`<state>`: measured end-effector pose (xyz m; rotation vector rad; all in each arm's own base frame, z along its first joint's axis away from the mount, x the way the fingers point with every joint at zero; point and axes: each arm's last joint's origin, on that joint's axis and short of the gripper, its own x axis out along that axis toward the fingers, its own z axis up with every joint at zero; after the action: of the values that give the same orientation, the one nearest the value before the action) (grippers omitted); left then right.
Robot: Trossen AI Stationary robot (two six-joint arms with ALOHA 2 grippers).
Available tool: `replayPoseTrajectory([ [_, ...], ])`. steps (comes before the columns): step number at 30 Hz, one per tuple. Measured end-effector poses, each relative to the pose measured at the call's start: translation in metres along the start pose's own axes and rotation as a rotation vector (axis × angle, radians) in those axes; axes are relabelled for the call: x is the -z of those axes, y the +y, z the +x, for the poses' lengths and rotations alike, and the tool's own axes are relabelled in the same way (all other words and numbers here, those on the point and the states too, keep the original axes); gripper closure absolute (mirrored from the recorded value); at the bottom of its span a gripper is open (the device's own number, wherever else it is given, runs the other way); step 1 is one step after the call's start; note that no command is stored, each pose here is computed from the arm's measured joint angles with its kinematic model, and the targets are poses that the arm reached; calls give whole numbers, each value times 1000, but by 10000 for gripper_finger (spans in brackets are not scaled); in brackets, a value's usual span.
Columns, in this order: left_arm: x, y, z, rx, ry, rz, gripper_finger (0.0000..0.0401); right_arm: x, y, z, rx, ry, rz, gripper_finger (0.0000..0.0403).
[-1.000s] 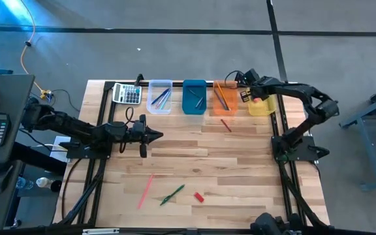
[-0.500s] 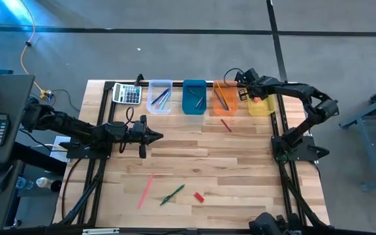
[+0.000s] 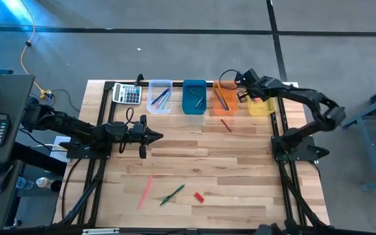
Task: Sort crayons/erasers/pens/pencils in bins
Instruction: Adjust the orange pencil on the orange bin
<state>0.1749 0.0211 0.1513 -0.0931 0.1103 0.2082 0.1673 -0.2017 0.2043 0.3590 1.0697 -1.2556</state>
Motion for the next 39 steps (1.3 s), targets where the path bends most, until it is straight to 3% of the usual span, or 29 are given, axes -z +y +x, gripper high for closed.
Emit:
replayPoseTrajectory([
  [7,0,0,0,2,0,0,394,23,33,-60,-266,-214,-7,396],
  [12,0,0,0,5,0,0,394,41,63,-76,-451,-315,44,396],
  [16,0,0,0,5,0,0,394,32,78,-64,-447,-327,74,394],
  [21,0,0,0,9,1,19,394,-4,90,-38,-377,-289,80,384],
  [27,1,-3,0,27,15,31,394,-43,91,-3,-330,-140,44,305],
  [33,1,-4,0,27,11,87,394,-59,94,20,-314,-62,14,237],
  [39,1,-4,0,28,11,83,394,-58,94,35,-340,-10,11,246],
])
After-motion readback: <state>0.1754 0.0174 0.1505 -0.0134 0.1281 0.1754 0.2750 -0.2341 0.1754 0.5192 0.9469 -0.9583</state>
